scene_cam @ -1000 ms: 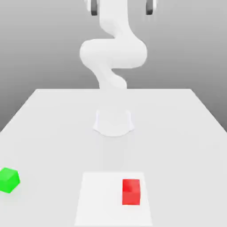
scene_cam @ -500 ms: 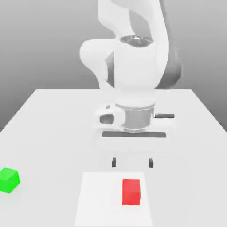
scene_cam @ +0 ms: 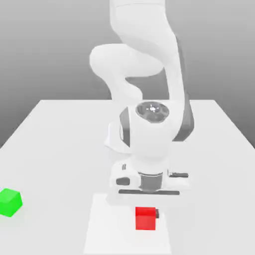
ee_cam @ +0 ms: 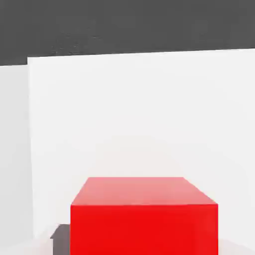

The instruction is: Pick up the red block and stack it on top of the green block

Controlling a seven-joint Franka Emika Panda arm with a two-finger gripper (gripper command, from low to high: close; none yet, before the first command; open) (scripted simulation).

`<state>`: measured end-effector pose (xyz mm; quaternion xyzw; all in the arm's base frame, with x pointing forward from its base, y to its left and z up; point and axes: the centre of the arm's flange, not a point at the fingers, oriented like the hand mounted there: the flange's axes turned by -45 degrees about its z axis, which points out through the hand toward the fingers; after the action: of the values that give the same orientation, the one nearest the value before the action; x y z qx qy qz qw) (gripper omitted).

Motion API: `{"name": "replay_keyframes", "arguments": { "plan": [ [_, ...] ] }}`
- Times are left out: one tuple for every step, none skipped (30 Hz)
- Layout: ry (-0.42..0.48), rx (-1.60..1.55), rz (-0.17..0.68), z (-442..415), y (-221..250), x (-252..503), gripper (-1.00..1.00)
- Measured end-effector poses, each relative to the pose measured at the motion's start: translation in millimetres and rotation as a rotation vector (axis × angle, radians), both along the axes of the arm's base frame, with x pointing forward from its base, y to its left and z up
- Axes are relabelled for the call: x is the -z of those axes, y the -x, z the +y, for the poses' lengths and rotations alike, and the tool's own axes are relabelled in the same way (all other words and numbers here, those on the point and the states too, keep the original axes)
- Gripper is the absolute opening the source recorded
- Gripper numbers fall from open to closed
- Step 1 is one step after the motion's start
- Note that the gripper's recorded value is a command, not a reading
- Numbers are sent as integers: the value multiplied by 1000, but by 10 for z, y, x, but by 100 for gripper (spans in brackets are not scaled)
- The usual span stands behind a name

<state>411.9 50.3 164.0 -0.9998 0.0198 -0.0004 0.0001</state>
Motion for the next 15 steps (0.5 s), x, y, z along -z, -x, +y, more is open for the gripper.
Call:
{"name": "replay_keyframes", "arguments": {
  "plan": [
    [0, 0, 0, 0, -2, -99, -100],
    [1, 1, 0, -1, -1, -202, -100],
    [0, 0, 0, -2, 4, -307, -100],
    [1, 21, 1, -77, -13, -392, -100],
    [0, 81, 1, -301, -65, -443, -100],
    [0, 157, 2, -592, -114, -483, -100],
    [-1, 236, 3, -897, -147, -515, -100],
    [-2, 313, 3, -1198, -160, -543, -100],
    [-2, 388, 4, -1495, -152, -571, -100],
    [-3, 461, 4, -1786, -126, -598, -100],
    [-3, 532, 4, -2071, -80, -625, -100],
    [-3, 603, 3, -2353, -15, -653, -100],
    [-3, 673, 3, -2631, 69, -681, -100],
    [-3, 744, 3, -2905, 172, -712, -100],
    [-3, 814, 2, -3175, 294, -742, -100]
  ]
}}
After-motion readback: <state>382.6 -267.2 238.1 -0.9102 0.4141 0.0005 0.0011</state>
